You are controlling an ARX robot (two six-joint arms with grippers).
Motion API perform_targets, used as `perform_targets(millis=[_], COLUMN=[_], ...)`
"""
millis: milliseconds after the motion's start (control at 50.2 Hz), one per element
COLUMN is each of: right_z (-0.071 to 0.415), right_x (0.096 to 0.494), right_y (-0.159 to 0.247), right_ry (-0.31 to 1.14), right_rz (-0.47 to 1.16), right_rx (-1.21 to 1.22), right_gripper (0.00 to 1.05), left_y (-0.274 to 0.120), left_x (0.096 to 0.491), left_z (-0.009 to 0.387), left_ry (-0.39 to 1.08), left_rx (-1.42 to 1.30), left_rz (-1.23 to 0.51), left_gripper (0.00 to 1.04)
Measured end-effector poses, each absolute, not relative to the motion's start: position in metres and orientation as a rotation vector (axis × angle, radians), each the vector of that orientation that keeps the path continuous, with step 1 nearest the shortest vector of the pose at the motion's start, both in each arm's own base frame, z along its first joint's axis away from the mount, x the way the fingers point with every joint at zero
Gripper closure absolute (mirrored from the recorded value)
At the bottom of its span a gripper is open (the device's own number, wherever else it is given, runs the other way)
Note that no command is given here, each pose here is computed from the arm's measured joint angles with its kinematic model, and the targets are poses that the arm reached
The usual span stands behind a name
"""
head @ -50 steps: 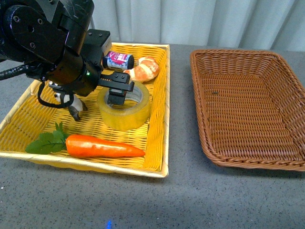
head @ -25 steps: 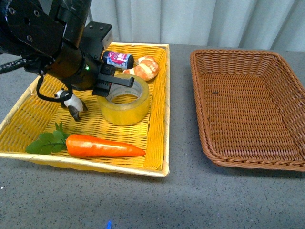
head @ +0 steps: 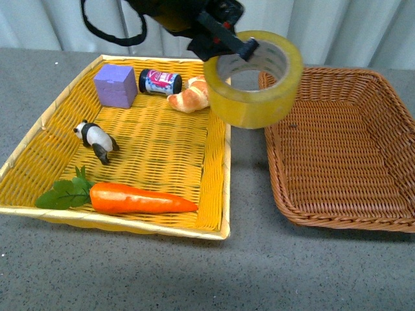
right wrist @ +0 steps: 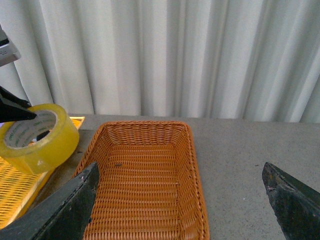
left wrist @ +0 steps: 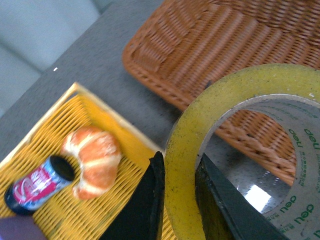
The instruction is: Move tape to another basket
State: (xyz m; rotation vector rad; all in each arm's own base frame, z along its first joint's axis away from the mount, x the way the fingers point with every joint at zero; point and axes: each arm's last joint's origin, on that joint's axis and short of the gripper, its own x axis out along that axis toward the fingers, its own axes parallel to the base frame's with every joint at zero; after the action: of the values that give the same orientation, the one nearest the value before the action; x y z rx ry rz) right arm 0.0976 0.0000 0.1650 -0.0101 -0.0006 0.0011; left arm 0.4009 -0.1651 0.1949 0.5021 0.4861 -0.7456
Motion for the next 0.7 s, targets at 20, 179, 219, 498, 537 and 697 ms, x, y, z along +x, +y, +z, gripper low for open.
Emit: perform_targets(millis=[20, 179, 219, 498, 537, 697], right_z=[0.165, 0.165, 0.165, 0.164, 0.163, 0.177], right_x=[0.098, 0.098, 0.098, 0.098, 0.102, 0.129], right_y=[0.000, 0.000, 0.000, 0.000, -0.001, 0.000], right_ry=[-0.001, -0.001, -0.001, 0.133, 0.240, 0.296], right_rz=[0.001, 0.001, 0.001, -0.044, -0.030, 0.061], right_rx=[-0.010, -0.010, -0.010, -0.081, -0.157, -0.214], right_gripper=[0.09, 0.09, 0.09, 0.09, 0.09, 0.09], left_y=[-0.170, -0.199, -0.202, -0.205, -0.204, -0.204], left_x=[0.399, 0.395, 0.395, 0.396, 0.397, 0.397], left_z=[0.197, 0.209, 0.211, 0.212, 0.211, 0.211], left_ry=[0.479, 0.423, 0.413, 0.407, 0.410, 0.411], left_rx=[0.514, 0.560, 0.566, 0.588, 0.588, 0.589], left_rz=[-0.766, -0.862, -0.878, -0.897, -0.894, -0.894], left_gripper=[0.90, 0.90, 0.90, 0.90, 0.90, 0.90])
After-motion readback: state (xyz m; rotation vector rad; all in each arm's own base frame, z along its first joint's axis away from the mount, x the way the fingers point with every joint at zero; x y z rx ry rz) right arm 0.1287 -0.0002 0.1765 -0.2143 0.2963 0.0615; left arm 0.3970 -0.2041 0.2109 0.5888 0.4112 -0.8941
